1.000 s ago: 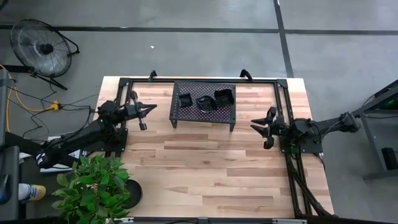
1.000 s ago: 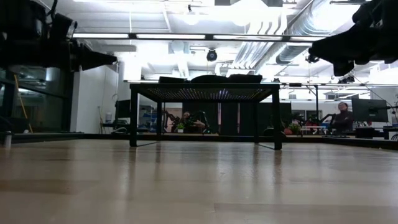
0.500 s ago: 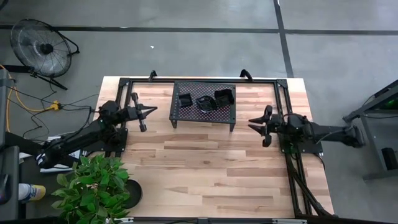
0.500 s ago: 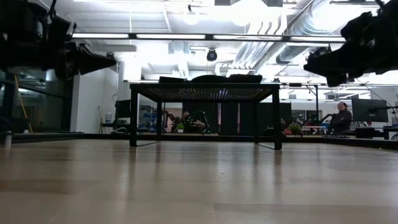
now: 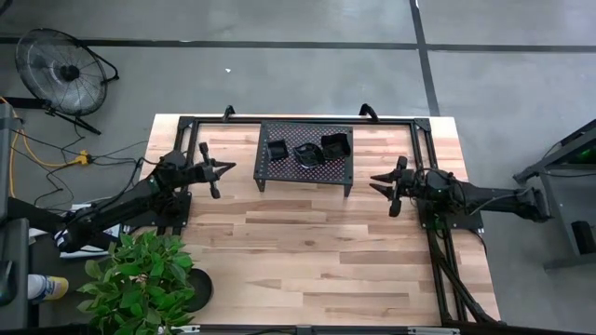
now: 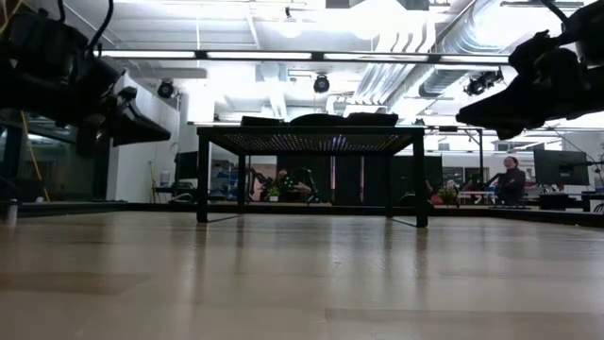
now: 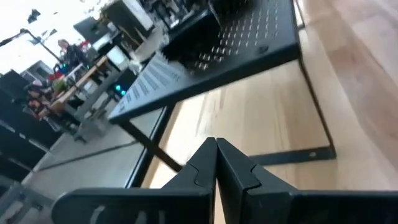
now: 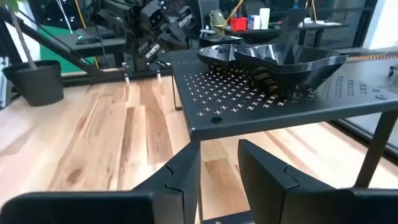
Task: Pick & Place Mini shaped plates
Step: Return to Home Position
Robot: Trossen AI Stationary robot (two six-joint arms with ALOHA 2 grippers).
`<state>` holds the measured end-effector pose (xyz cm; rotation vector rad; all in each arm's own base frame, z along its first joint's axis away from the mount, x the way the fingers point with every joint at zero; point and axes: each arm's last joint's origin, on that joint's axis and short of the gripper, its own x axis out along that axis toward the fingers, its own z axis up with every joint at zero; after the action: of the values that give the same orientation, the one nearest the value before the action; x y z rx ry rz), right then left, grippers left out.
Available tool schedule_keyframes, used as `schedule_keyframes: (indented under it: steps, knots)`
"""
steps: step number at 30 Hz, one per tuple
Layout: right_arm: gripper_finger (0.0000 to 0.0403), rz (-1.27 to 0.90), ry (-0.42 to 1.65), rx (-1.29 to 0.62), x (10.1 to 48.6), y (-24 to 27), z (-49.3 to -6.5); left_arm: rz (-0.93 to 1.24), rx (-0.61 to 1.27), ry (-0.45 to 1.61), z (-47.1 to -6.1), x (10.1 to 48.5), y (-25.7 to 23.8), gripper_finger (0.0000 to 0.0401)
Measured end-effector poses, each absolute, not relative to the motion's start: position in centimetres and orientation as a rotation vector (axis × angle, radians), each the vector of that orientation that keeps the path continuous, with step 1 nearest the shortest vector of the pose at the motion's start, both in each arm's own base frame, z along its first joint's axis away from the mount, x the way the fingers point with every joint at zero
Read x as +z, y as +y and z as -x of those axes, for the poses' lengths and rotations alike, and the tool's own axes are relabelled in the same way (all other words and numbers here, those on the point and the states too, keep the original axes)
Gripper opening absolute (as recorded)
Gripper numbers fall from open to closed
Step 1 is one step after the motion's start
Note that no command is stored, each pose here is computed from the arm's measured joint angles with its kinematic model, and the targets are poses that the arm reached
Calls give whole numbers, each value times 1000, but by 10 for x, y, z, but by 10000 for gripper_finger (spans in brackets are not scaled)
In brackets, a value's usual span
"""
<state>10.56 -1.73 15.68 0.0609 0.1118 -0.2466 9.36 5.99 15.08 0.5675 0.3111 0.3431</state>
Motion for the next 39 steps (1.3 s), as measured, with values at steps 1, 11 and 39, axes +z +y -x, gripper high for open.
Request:
schedule_keyframes:
  steps: [1,11,39]
  knots:
    - [103,-74,109,-248,157,-17,-106,-572,338,303,-94,151,60,0]
    - [103,-97,102,-240,157,-17,-106,-579,127,71,-97,166,53,0]
    - [103,-97,100,-238,157,-17,-106,-577,109,67,-97,166,53,1]
